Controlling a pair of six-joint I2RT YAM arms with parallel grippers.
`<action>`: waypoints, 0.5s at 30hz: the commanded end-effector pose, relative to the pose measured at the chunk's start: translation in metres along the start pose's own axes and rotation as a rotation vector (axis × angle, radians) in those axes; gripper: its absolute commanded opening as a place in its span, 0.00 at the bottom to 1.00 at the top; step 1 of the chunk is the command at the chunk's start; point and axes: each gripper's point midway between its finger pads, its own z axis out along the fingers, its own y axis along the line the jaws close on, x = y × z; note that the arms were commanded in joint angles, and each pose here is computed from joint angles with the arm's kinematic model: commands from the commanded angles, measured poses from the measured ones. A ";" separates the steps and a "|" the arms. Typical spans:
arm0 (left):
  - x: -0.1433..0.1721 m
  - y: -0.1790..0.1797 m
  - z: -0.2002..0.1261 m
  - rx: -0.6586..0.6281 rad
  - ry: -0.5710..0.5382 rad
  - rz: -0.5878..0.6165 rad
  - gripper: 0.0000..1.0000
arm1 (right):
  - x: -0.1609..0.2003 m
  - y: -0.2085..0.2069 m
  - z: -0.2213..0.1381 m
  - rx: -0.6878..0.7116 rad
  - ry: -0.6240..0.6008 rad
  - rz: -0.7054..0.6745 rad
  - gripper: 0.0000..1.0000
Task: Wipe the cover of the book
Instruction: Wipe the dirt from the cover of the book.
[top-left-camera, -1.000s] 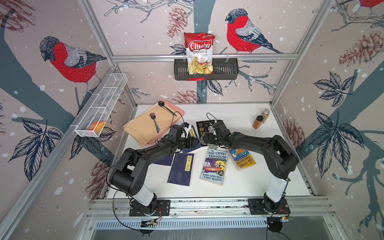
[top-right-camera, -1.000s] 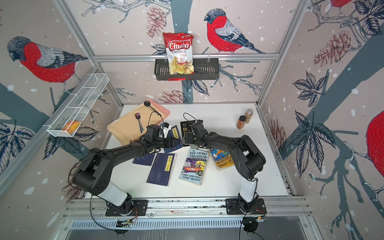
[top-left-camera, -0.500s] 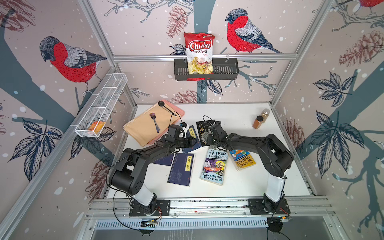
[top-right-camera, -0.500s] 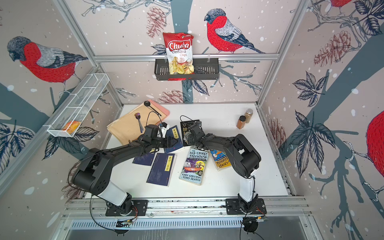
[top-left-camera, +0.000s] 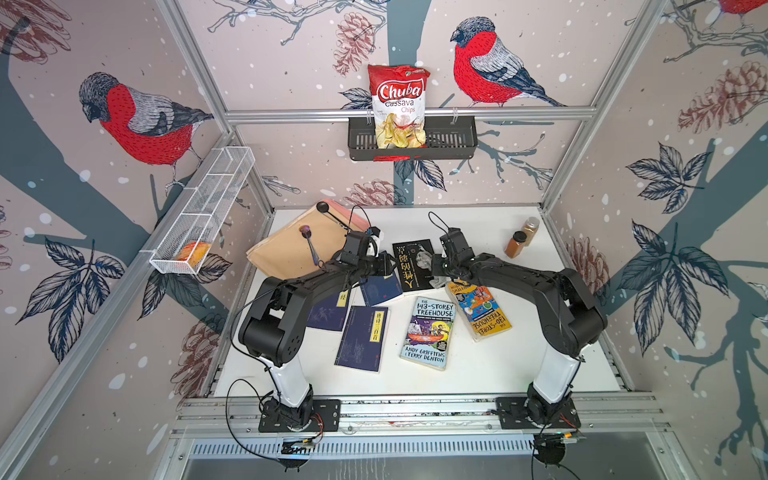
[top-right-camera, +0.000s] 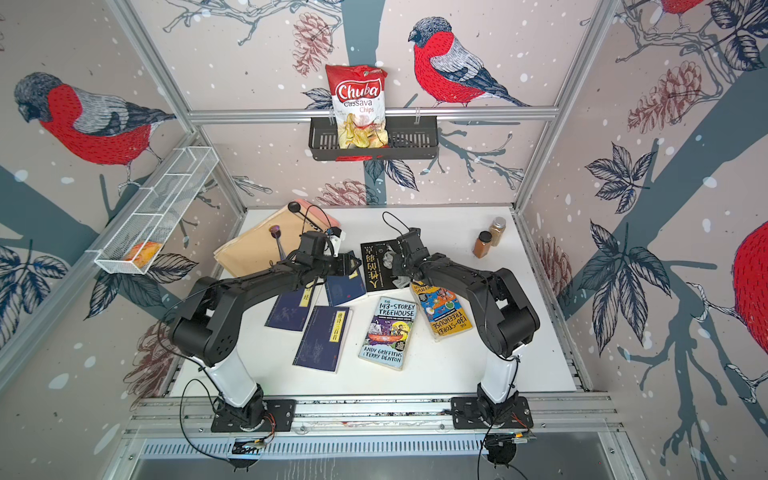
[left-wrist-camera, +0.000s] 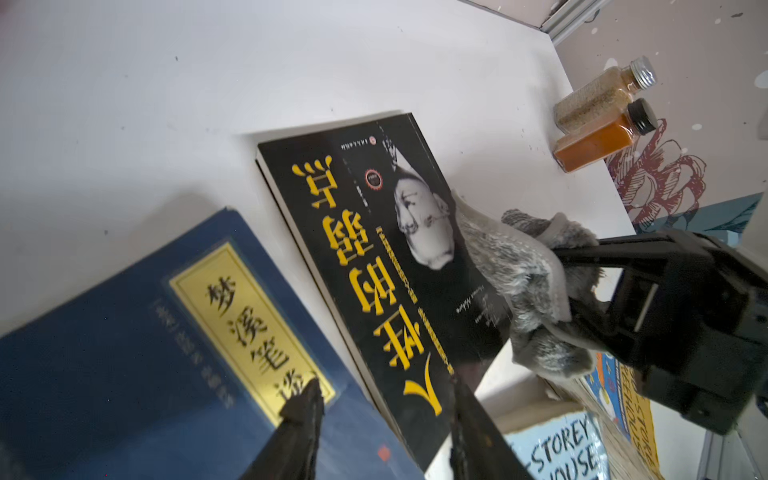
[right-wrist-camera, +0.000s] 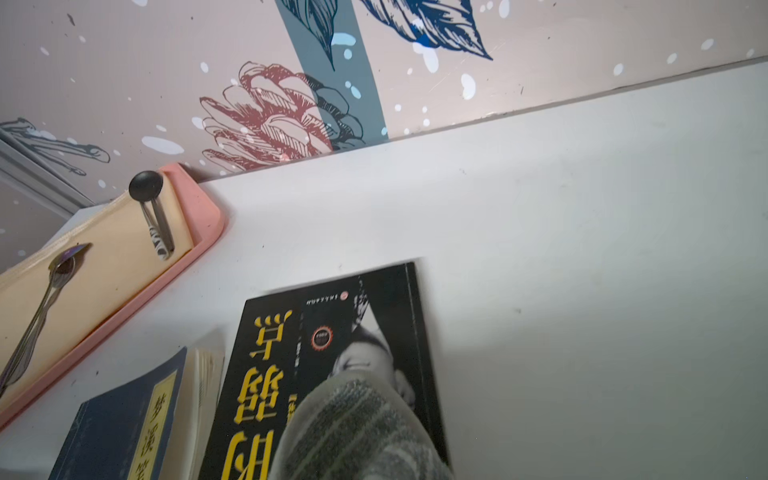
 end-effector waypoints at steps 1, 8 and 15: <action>-0.005 -0.001 0.021 -0.014 0.032 0.034 0.43 | -0.011 0.008 0.003 -0.050 -0.014 -0.037 0.01; -0.006 0.019 0.073 -0.175 0.131 0.104 0.42 | 0.007 0.007 0.022 -0.070 0.031 -0.031 0.01; 0.008 0.051 0.090 -0.339 0.208 0.129 0.39 | 0.034 -0.002 0.026 -0.058 0.079 -0.027 0.01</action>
